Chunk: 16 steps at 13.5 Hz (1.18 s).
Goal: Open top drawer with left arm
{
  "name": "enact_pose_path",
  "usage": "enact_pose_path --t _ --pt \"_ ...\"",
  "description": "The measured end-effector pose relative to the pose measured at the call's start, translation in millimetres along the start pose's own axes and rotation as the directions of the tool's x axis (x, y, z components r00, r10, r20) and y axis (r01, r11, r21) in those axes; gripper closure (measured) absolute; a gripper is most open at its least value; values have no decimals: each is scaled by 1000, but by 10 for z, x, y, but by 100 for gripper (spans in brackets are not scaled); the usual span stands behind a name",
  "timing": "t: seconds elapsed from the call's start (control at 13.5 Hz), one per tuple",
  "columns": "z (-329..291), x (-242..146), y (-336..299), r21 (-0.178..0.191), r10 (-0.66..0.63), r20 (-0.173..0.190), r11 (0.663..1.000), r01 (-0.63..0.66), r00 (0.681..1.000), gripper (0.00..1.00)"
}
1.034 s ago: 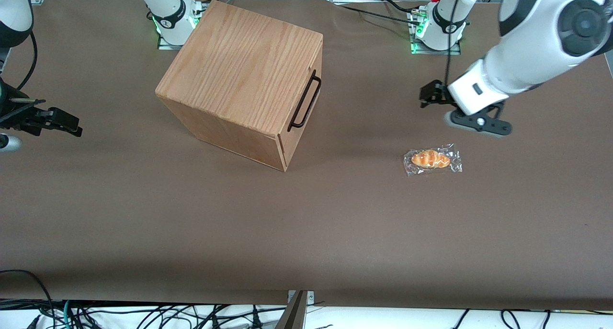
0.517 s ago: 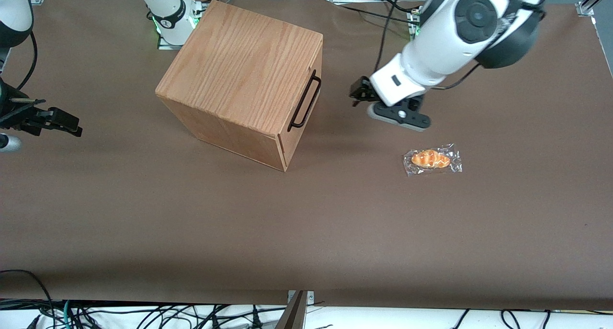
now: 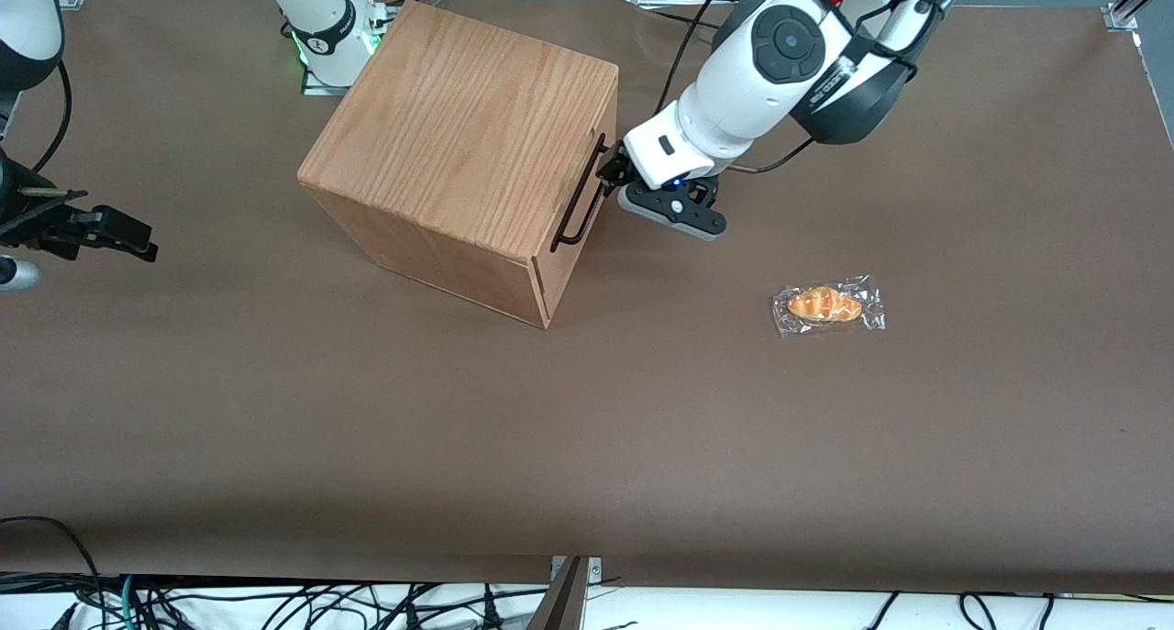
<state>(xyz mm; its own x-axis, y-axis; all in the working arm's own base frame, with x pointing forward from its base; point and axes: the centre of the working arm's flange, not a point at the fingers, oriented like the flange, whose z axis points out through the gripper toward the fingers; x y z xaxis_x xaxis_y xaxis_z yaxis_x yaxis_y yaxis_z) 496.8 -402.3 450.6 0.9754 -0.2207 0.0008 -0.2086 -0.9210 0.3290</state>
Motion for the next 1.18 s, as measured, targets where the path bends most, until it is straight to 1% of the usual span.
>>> enact_pose_path --t 0.44,0.74,1.18 --pt "491 -130 68 -14 17 -15 1000 -17 1000 0" --pt "601 -184 114 -12 31 -9 999 -31 999 0" --pt "808 -235 53 57 88 7 994 -88 996 0"
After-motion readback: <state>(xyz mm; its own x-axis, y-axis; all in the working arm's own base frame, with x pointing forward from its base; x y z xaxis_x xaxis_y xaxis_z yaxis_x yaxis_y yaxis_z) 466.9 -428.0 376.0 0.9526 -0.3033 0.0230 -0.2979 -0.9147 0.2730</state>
